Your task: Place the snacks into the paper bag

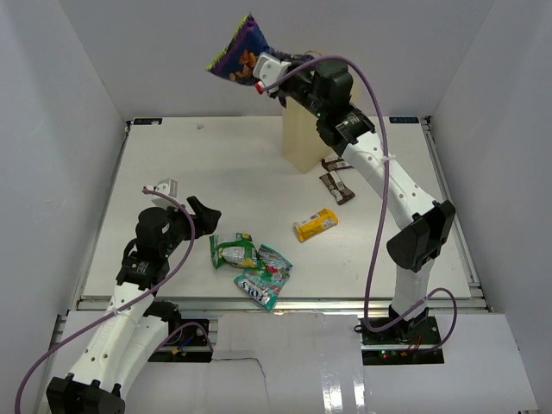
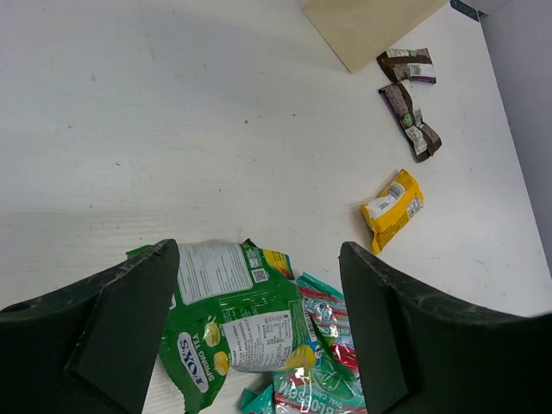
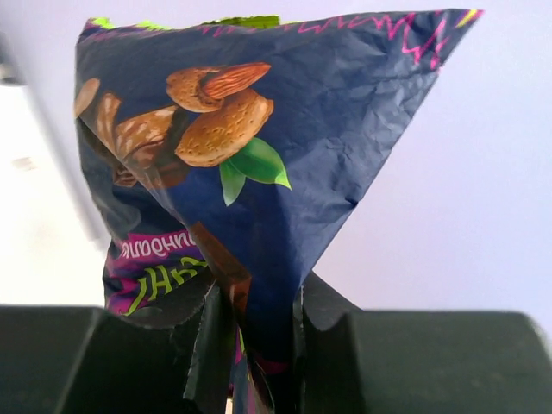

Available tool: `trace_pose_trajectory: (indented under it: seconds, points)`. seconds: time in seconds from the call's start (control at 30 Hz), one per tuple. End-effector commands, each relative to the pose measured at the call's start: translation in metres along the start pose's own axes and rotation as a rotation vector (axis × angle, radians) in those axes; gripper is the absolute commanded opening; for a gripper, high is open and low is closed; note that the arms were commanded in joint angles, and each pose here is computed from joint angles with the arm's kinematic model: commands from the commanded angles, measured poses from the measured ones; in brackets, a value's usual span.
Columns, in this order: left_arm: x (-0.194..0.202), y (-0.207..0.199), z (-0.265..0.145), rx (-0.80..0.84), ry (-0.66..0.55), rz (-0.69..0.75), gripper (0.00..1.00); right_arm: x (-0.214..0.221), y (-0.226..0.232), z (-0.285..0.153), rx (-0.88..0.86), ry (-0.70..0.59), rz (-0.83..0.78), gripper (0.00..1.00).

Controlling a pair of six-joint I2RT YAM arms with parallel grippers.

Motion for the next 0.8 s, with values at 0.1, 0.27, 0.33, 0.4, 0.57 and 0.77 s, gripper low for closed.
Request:
trace_pose_trajectory:
  seconds: [0.1,0.27,0.33,0.4,0.57,0.77]
  points:
    - [0.0,0.0,-0.001,-0.003,-0.024,-0.009,0.86,-0.031,-0.119,-0.021,0.442,-0.216,-0.185,0.08]
    - [0.0,0.0,0.001,0.002,-0.024,-0.012,0.86,0.004,-0.144,-0.025,0.511,-0.186,-0.242,0.08]
    - [0.001,0.0,0.002,0.006,-0.02,-0.014,0.86,0.018,-0.154,-0.029,0.531,-0.17,-0.252,0.08]
    - [0.0,-0.001,0.002,0.01,-0.022,-0.015,0.86,0.032,-0.161,-0.031,0.541,-0.15,-0.248,0.08]
    - [-0.001,-0.001,0.005,0.012,-0.018,-0.017,0.86,0.043,-0.166,-0.044,0.547,-0.14,-0.211,0.08]
    - [0.001,-0.001,0.008,0.022,-0.015,-0.02,0.86,0.048,-0.168,-0.061,0.511,-0.164,-0.099,0.08]
Point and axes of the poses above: each gripper's point midway between its finger pads, its own z axis out along the fingers, its own y axis along the line the jaws close on, x = y × z, the point moved 9 cm from there along -z, back along the fingers, and after that the axes turned 13 degrees about z, right-handed, at the moved point
